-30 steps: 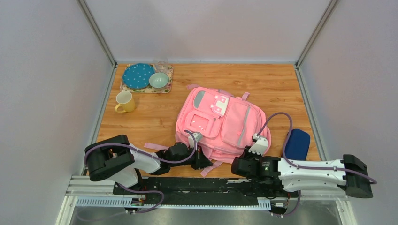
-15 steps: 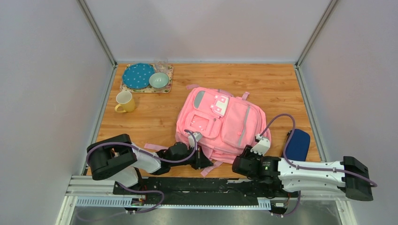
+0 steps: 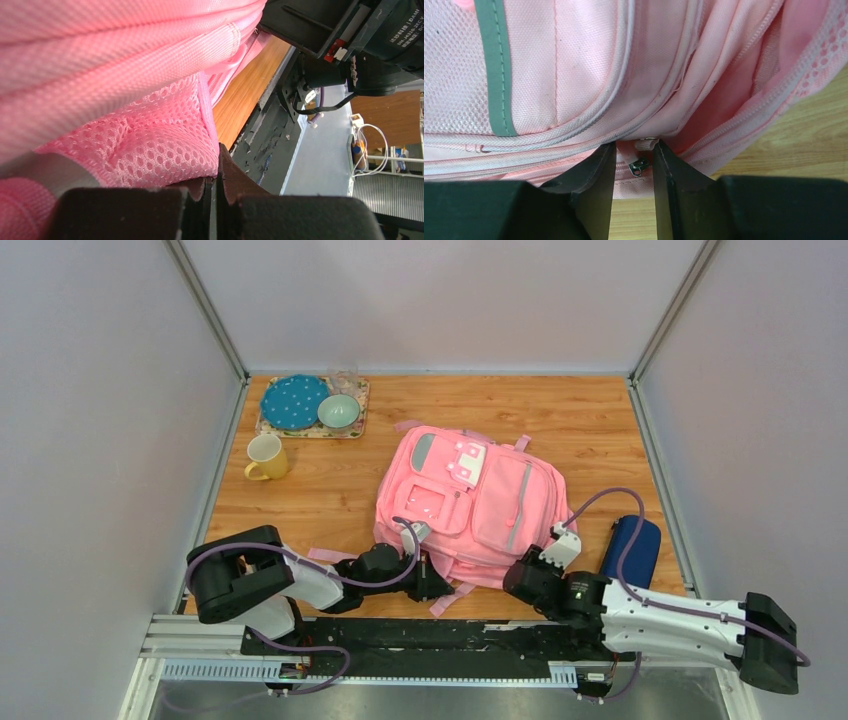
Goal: Pack the student bag
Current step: Zip the student bag at the center of the board.
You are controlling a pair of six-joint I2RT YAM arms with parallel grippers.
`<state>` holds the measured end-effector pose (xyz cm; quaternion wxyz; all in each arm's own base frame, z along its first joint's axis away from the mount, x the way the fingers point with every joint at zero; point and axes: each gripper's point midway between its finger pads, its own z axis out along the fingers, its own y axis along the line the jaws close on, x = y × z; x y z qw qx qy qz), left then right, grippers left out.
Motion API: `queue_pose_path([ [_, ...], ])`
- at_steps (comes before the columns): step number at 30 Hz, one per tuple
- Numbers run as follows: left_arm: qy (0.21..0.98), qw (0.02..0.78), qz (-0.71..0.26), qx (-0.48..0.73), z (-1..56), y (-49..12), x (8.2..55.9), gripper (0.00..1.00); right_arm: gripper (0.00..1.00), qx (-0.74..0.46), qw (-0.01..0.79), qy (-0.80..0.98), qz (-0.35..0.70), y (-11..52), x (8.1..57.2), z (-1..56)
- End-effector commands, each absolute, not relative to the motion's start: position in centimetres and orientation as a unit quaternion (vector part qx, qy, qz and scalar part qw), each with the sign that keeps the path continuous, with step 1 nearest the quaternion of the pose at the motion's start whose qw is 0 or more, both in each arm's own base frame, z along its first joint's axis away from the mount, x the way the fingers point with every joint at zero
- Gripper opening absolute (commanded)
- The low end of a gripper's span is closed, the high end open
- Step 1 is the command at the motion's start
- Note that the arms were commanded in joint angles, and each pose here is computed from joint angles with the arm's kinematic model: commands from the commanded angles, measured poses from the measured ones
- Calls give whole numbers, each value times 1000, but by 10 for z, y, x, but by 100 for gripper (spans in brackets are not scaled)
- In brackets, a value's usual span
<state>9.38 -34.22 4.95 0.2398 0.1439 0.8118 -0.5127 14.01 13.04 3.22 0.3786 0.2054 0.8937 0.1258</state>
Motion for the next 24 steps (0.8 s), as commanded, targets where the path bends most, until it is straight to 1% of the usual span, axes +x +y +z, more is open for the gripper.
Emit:
queue_pose_path([
  [1,801,229,-533,143,57,-346,89,1,33,172,410,889,110,133,153,37],
  [5,801,230,-533,145,57,-346,89,1,37,127,422,893,86,146,162,49],
  [8,801,232,-533,144,57,-346,90,1,37,87,429,899,36,144,168,48],
  [9,801,231,-533,144,58,-347,90,1,27,80,430,899,33,151,170,54],
  [11,802,231,-531,144,57,-346,91,1,13,59,423,904,-6,146,170,48],
  [12,803,232,-530,143,57,-345,92,2,1,58,423,904,-5,152,172,53],
  [13,804,233,-529,140,57,-345,94,2,0,48,416,908,-25,148,170,50],
  [15,804,234,-530,135,58,-344,96,3,0,47,413,909,-30,148,168,51],
  [19,805,235,-529,131,58,-342,98,3,0,64,409,910,-10,146,159,51],
  [21,805,235,-528,130,57,-341,99,3,0,86,412,906,33,148,156,58],
  [23,806,235,-529,127,57,-340,100,4,0,81,412,905,64,148,151,55],
  [24,806,237,-528,124,58,-340,101,5,0,98,421,894,118,159,153,67],
])
